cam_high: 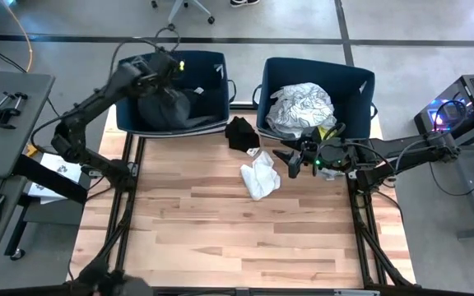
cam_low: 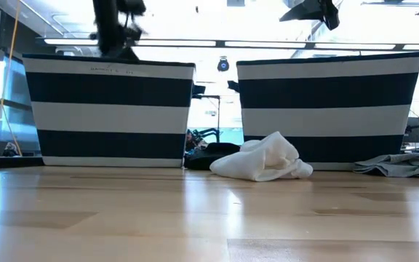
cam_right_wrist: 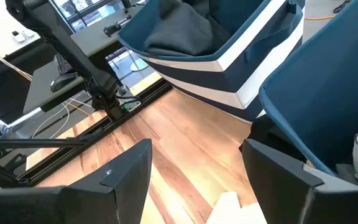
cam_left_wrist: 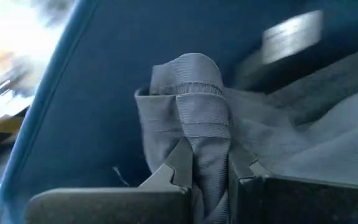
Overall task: Sort clothes
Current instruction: Put the black shorts into the left laundry bin, then adjust the left laundry bin
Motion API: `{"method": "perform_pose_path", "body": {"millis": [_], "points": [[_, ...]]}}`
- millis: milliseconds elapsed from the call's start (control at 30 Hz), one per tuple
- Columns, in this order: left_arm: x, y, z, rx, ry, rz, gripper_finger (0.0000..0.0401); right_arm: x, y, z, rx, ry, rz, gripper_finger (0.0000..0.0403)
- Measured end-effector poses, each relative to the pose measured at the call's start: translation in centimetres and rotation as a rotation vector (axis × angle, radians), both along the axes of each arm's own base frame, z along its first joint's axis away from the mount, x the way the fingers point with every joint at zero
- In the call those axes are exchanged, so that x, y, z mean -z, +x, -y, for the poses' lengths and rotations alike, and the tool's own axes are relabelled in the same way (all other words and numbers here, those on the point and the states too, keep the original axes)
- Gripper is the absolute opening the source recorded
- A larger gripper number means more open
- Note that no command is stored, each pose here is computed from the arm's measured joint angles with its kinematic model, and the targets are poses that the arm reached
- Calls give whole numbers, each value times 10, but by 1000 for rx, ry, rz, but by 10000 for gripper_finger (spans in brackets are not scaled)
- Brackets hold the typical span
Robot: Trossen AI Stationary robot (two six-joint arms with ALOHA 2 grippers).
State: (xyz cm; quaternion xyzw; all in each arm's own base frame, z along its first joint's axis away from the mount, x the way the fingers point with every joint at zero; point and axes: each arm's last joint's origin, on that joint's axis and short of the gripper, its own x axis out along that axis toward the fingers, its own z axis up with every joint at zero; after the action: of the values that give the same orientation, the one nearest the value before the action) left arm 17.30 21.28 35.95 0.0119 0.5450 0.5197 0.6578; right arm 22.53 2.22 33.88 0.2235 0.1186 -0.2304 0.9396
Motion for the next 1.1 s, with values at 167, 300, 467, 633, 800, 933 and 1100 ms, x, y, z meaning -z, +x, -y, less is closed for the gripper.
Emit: {"method": "perform_pose_path", "body": {"millis": [167, 300, 467, 633, 800, 933, 1100], "points": [[50, -11, -14, -94, -20, -29, 10, 0, 0, 0, -6, 27, 8, 239], [76, -6, -9, 9, -210, 139, 36, 0, 0, -1, -9, 29, 8, 239], [74, -6, -6, -12, -254, 174, 123, 0, 0, -1, -9, 29, 8, 239], [24, -4, 2, 46, -236, 250, 207, 0, 0, 0, -9, 27, 7, 239], [-36, 1, 27, 195, -208, 278, 232, 0, 0, 0, 9, 14, 7, 239], [-59, 11, 64, 485, -280, 228, 224, 0, 0, 0, 11, 10, 6, 239], [-40, 31, 107, 780, -459, 145, 210, 0, 0, 0, 7, -3, 0, 239]]}}
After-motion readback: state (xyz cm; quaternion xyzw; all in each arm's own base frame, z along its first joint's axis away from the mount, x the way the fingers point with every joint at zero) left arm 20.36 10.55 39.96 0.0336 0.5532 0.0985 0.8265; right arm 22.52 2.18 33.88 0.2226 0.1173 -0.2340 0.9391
